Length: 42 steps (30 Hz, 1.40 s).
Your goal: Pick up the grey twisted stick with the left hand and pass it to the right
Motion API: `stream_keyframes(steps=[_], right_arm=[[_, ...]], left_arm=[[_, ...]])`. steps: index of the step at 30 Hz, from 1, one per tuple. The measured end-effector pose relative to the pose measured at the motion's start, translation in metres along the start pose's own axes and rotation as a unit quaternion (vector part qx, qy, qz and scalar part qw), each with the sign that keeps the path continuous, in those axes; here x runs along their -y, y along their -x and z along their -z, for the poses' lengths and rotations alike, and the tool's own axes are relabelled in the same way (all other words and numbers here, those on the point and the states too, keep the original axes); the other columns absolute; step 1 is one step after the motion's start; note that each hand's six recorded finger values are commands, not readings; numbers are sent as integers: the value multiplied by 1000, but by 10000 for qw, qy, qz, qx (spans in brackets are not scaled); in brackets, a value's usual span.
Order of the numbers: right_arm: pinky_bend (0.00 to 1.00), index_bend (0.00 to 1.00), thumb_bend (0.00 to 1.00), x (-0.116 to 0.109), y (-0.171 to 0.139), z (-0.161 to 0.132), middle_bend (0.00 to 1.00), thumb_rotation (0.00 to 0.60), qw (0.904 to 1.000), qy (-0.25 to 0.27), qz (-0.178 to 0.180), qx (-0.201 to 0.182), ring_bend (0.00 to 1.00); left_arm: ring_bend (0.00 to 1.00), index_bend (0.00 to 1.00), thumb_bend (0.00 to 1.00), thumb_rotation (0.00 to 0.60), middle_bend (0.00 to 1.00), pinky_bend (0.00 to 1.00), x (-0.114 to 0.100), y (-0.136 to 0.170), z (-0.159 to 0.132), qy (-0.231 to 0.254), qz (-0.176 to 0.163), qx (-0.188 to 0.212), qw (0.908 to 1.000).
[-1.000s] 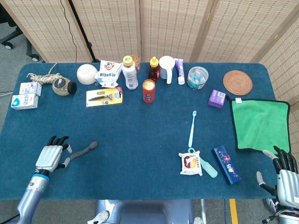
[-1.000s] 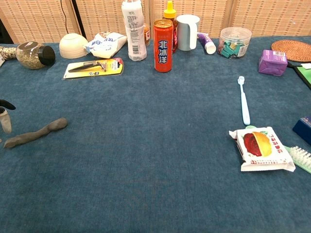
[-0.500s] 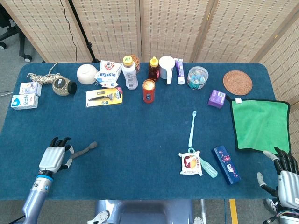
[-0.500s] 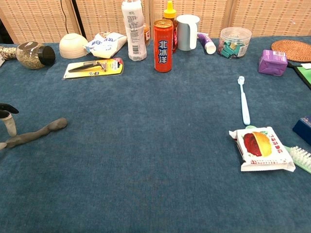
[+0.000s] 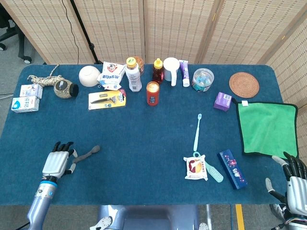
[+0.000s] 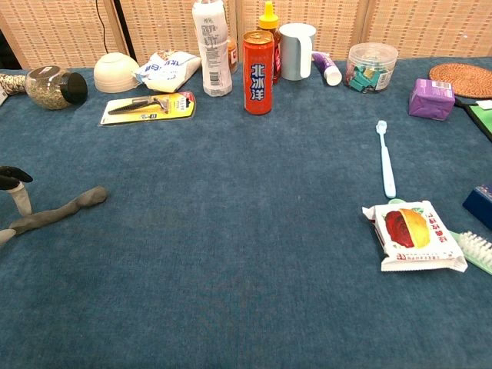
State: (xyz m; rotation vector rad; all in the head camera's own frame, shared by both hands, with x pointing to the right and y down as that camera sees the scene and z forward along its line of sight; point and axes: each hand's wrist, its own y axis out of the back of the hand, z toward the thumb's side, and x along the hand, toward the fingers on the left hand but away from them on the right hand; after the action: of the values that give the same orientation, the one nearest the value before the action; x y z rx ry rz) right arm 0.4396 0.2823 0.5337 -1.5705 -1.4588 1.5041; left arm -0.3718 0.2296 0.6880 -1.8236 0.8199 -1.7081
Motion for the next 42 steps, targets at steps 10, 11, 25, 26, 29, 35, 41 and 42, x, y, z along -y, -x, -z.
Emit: stream_keyframes(steps=[10, 11, 25, 26, 29, 35, 41, 42], right_arm=[[0, 215, 394, 0, -1, 2, 89, 600, 10000, 10, 0, 26, 0], [0, 214, 394, 0, -1, 2, 89, 600, 10000, 11, -1, 27, 0], [0, 215, 394, 0, -2, 2, 89, 600, 10000, 12, -26, 39, 0], [0, 214, 395, 0, -2, 2, 89, 600, 10000, 11, -24, 41, 0], [0, 214, 395, 0, -2, 2, 89, 600, 10000, 11, -22, 44, 0], [0, 214, 395, 1, -2, 2, 89, 600, 10000, 15, -38, 55, 0], [0, 215, 395, 0, -2, 4, 89, 600, 10000, 21, -37, 83, 0], [0, 215, 395, 0, -2, 4, 89, 600, 10000, 22, -35, 84, 0]], left_arm=[[142, 426, 350, 600, 152, 0, 2, -3, -3, 44, -23, -81, 10000], [142, 430, 350, 600, 152, 0, 3, -3, -4, 53, -22, -85, 9999], [143, 457, 350, 600, 152, 0, 8, -4, -1, -15, 31, -194, 9998], [144, 459, 350, 600, 152, 0, 8, -4, -1, -12, 34, -197, 9998], [144, 461, 355, 600, 152, 0, 9, -4, -1, -1, 32, -215, 9998], [146, 462, 357, 600, 152, 0, 9, -5, -2, 42, 33, -222, 9997], [147, 476, 371, 600, 152, 0, 11, -4, -7, 68, 83, -191, 9998], [148, 480, 380, 600, 152, 0, 12, -5, -7, 70, 86, -190, 9998]])
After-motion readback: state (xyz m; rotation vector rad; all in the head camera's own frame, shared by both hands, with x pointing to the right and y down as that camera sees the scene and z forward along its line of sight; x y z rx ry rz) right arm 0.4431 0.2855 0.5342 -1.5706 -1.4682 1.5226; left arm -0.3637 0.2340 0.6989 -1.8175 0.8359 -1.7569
